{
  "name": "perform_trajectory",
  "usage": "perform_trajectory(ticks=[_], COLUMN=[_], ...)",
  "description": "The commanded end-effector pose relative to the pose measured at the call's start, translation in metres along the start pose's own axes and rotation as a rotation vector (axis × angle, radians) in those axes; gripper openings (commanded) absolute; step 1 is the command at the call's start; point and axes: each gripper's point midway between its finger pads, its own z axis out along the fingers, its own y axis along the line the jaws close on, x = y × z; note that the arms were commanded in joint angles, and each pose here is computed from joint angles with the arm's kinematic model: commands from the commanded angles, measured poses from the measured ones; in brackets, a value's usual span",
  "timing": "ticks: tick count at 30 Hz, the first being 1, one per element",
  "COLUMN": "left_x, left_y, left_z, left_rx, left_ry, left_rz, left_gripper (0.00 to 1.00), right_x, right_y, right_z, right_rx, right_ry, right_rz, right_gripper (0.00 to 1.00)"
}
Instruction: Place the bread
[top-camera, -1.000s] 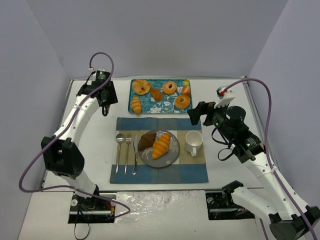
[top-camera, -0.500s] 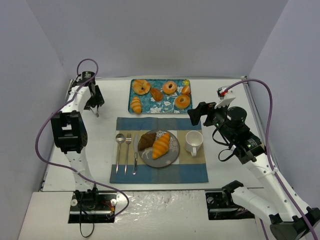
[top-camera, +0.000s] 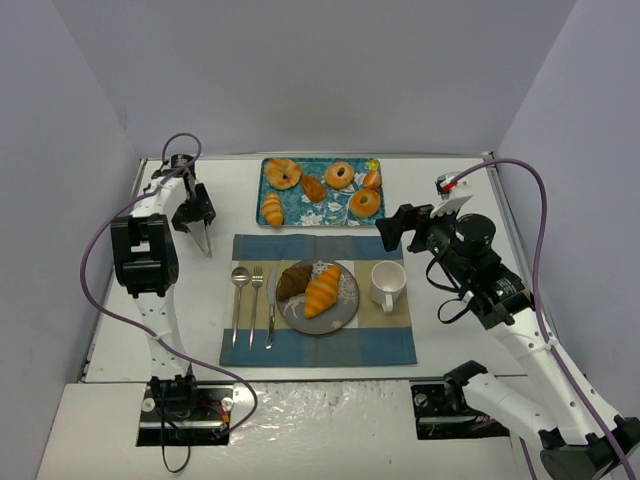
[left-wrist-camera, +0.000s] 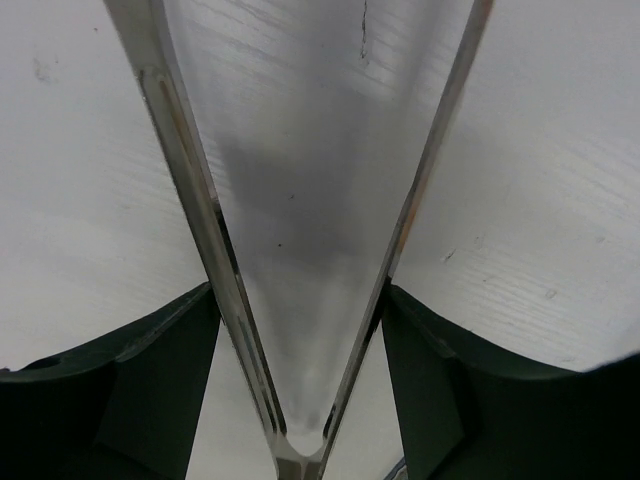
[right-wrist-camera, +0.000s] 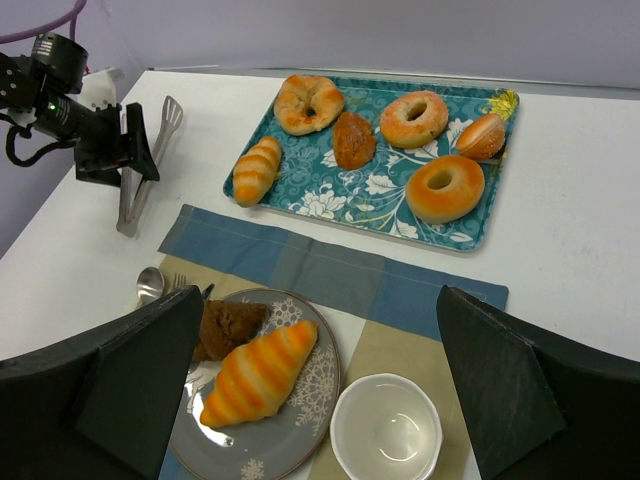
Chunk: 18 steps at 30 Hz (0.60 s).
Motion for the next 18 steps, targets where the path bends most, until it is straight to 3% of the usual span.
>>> perform_trajectory(ticks=[1,10,18], left_x=[-0.008,-0.007,-0.030], left_y=[-0.002,0.000,-0.002], left_z=[-0.008,-0.011,-0.051], left_rx=[0.014,0.003,0.027], left_ry=[-0.028,-0.018,-0.098], left_rz=[-0.033,-0.044,-0.043], left_gripper=[0.62,0.69,0.73], right_x=[-0.029,-0.030,-0.031], right_y=[0.009,0.010,0.010], right_z=[-0.002,-0.003,-0.003], right_rx=[-0.029,-0.031,-0.034], right_ry=[-0.092,-0.096,-0.096], right_rz=[-0.010,-0.012,-0.012], right_gripper=[1.00,1.00,1.00])
